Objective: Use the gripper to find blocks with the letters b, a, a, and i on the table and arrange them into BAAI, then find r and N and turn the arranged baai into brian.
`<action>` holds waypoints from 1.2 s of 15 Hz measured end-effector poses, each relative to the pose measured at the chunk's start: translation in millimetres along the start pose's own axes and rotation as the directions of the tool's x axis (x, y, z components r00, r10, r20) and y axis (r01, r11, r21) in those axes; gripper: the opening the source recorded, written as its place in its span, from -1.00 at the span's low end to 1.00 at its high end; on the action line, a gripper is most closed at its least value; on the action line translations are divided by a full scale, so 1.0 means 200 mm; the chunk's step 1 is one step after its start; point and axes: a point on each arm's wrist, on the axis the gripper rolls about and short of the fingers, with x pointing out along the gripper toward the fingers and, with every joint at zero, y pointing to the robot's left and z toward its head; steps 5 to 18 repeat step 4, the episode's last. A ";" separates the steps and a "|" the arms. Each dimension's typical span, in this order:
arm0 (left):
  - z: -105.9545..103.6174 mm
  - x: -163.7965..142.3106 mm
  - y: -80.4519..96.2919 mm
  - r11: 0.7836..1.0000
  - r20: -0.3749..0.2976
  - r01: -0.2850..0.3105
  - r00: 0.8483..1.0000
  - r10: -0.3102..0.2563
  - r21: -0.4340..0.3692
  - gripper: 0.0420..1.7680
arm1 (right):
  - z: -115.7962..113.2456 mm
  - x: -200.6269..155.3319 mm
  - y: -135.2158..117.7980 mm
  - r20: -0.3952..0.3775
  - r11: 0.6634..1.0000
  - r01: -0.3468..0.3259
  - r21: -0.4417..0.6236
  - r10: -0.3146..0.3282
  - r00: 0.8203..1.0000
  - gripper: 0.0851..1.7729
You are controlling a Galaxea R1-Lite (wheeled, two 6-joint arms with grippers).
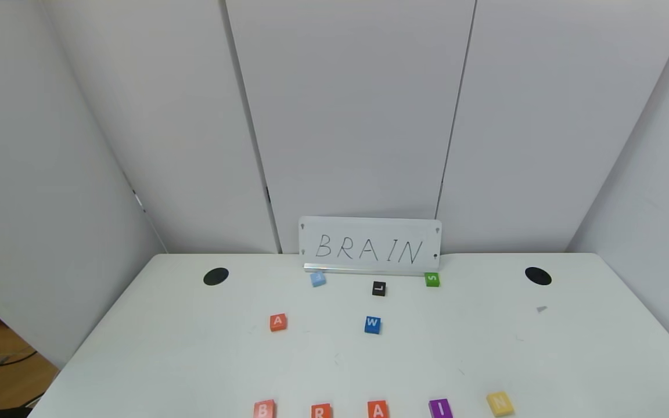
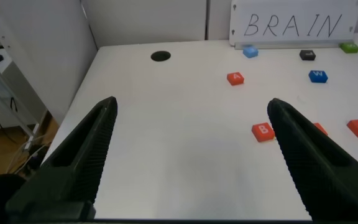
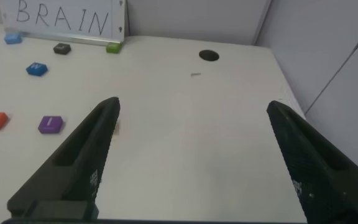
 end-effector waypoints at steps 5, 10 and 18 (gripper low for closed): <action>-0.01 0.00 0.00 0.997 -0.006 -0.023 1.000 0.023 -0.068 0.94 | 0.00 0.00 0.00 -0.001 1.000 -0.003 0.004 0.003 1.000 0.92; -0.01 0.00 0.00 0.997 -0.006 -0.023 1.000 0.023 -0.068 0.94 | 0.00 0.00 0.00 -0.001 1.000 -0.003 0.004 0.003 1.000 0.92; -0.01 0.00 0.00 0.997 -0.006 -0.023 1.000 0.023 -0.068 0.94 | 0.00 0.00 0.00 -0.001 1.000 -0.003 0.004 0.003 1.000 0.92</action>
